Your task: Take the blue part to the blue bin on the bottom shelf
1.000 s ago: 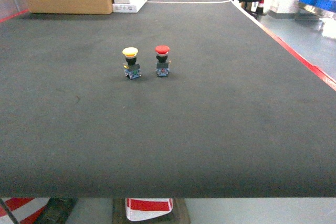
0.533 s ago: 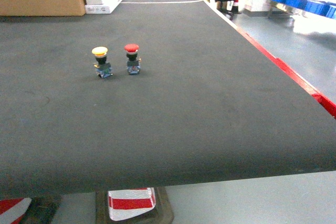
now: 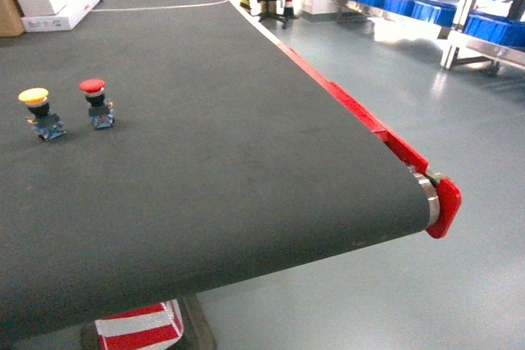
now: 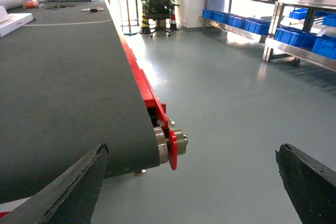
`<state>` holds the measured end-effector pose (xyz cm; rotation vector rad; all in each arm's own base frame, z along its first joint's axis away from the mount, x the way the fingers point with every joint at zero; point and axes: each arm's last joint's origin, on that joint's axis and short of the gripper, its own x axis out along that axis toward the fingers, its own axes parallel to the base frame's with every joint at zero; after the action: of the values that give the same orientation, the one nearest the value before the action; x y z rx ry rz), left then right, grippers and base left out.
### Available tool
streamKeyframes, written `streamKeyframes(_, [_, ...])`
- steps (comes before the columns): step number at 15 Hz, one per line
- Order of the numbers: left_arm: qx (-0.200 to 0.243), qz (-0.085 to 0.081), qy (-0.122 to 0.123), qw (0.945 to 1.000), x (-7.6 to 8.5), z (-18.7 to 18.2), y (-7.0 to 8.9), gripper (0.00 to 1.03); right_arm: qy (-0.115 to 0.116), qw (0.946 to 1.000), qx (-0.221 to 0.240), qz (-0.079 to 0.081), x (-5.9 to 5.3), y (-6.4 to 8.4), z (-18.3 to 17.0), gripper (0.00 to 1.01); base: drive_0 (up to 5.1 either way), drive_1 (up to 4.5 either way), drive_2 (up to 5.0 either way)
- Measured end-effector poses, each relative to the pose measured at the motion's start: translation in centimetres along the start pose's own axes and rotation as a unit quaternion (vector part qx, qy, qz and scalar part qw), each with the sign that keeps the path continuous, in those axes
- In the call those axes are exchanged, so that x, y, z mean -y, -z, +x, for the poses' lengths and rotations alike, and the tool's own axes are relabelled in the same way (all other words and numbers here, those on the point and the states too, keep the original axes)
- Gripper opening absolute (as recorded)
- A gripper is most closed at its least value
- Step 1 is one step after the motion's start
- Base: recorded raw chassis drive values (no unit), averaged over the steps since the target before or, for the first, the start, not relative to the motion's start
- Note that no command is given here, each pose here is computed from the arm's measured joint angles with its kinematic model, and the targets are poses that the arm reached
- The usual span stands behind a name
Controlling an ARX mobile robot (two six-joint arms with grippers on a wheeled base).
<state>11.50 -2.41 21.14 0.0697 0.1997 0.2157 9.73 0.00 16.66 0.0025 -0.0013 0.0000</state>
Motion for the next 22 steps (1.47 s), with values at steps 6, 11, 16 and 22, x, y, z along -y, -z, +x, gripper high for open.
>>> streamKeyframes(6, [0.0,0.0,0.0,1.0,0.0,0.0,0.0,0.44,0.0,1.0,0.0,0.0,0.0,0.0,0.0,0.98,-1.6,-1.62,-1.6])
streamKeyframes(11, [0.0,0.0,0.0,1.0,0.0,0.0,0.0,0.44,0.0,1.0,0.0,0.0,0.0,0.0,0.0,0.98,-1.6,-1.62,-1.6])
streamKeyframes(16, [0.0,0.0,0.0,1.0,0.0,0.0,0.0,0.44,0.0,1.0,0.0,0.0,0.0,0.0,0.0,0.98,-1.6,-1.62,-1.6])
streamKeyframes(22, [0.0,0.0,0.0,1.0,0.0,0.0,0.0,0.44,0.0,1.0,0.0,0.0,0.0,0.0,0.0,0.98,-1.6,-1.62,-1.6])
